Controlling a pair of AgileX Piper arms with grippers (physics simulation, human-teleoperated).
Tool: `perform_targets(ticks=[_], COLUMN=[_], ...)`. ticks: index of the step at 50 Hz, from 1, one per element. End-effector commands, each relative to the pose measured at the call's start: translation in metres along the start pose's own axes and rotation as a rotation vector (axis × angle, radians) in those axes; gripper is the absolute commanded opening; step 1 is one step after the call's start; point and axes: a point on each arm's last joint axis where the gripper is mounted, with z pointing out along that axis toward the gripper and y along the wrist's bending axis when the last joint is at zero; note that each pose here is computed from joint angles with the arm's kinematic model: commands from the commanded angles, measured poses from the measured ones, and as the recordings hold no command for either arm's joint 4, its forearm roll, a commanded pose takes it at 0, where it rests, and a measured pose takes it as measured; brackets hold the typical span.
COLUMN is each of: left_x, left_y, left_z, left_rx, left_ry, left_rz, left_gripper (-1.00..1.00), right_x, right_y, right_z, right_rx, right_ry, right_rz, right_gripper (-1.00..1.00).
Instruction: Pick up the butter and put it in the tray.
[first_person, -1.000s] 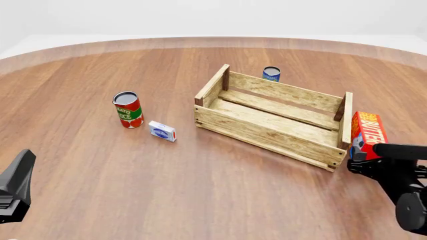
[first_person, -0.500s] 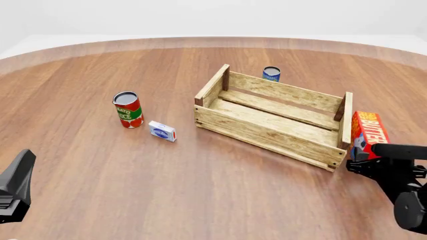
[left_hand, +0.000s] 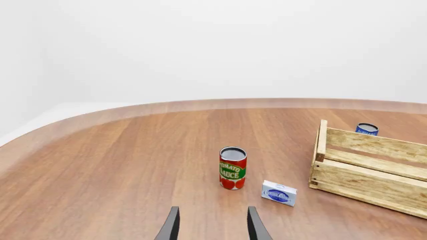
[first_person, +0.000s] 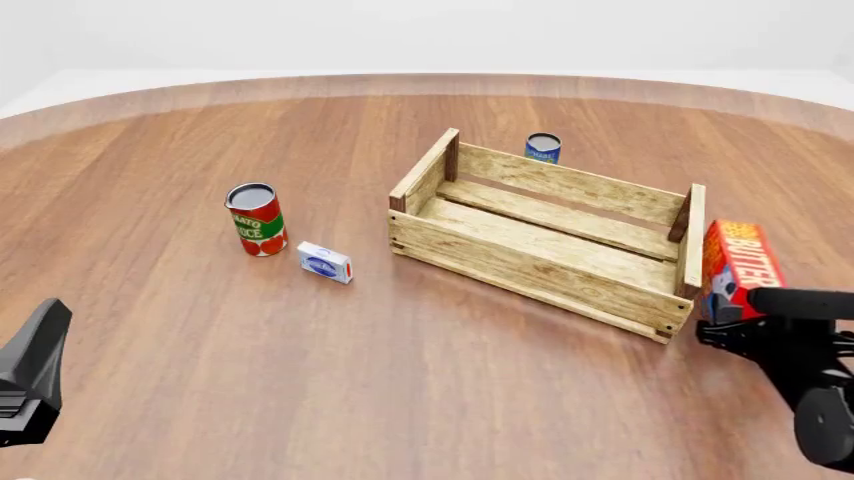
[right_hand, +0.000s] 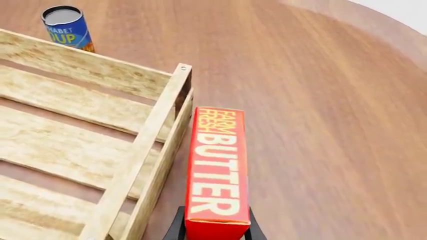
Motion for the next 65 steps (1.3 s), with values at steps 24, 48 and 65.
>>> perform_targets(ticks=[24, 48, 65], left_x=[0.000, 0.000, 0.000], left_y=[0.000, 0.000, 0.000], left_z=[0.000, 0.000, 0.000], left_rx=[0.000, 0.000, 0.000], left_ry=[0.000, 0.000, 0.000], left_rz=[0.000, 0.000, 0.000], left_gripper=[1.00, 1.00, 1.00], right_x=[-0.035, -0.063, -0.092], right_y=[-0.008, -0.010, -0.004], right_z=[-0.068, -0.111, -0.126], right_rx=[0.033, 0.039, -0.019], right_ry=[-0.139, -0.190, -0.244], right_rz=[0.027, 0.000, -0.069], right_gripper=[-1.00, -1.00, -1.00])
